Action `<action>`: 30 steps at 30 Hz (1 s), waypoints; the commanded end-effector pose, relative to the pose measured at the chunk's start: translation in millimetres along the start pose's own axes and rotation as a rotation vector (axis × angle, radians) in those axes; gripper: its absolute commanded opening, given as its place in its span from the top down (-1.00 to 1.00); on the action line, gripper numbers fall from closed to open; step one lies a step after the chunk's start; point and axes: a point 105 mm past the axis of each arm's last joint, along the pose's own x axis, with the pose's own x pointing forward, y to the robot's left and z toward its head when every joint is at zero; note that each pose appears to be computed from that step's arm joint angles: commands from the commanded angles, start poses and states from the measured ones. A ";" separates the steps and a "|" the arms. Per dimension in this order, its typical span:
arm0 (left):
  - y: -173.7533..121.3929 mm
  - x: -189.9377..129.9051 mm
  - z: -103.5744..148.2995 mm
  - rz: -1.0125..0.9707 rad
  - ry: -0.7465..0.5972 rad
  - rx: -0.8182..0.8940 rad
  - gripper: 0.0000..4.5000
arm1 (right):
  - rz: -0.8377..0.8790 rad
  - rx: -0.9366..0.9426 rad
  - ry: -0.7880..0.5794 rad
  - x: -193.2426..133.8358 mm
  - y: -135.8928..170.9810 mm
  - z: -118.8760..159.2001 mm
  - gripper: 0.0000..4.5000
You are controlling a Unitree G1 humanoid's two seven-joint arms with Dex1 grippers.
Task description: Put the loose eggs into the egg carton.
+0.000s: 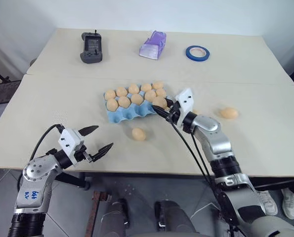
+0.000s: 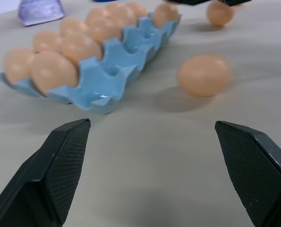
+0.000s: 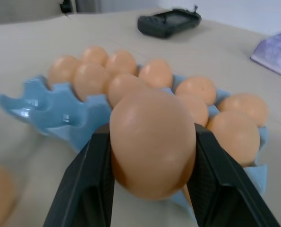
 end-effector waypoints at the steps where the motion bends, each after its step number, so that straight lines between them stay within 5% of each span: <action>1: -0.6 -3.9 8.9 0.027 -0.033 0.017 -1.00 | -0.029 -0.028 -0.046 9.5 -5.0 12.3 0.12; 8: -8.0 -4.9 9.0 0.039 -0.039 0.003 -1.00 | 0.016 -0.019 -0.102 15.8 6.2 21.7 -0.96; 16: -15.4 4.4 14.1 -0.009 -0.059 0.000 -1.00 | -0.015 -0.040 -0.123 -24.1 -3.2 26.2 -0.99; 22: -38.7 32.5 23.5 -0.192 -0.098 -0.056 -1.00 | -0.291 -0.129 -0.055 -132.6 -43.9 -3.2 -0.99; 30: -45.6 65.7 33.1 -0.255 -0.138 -0.018 -1.00 | -0.722 -0.135 0.032 -226.9 -69.6 -39.1 -0.99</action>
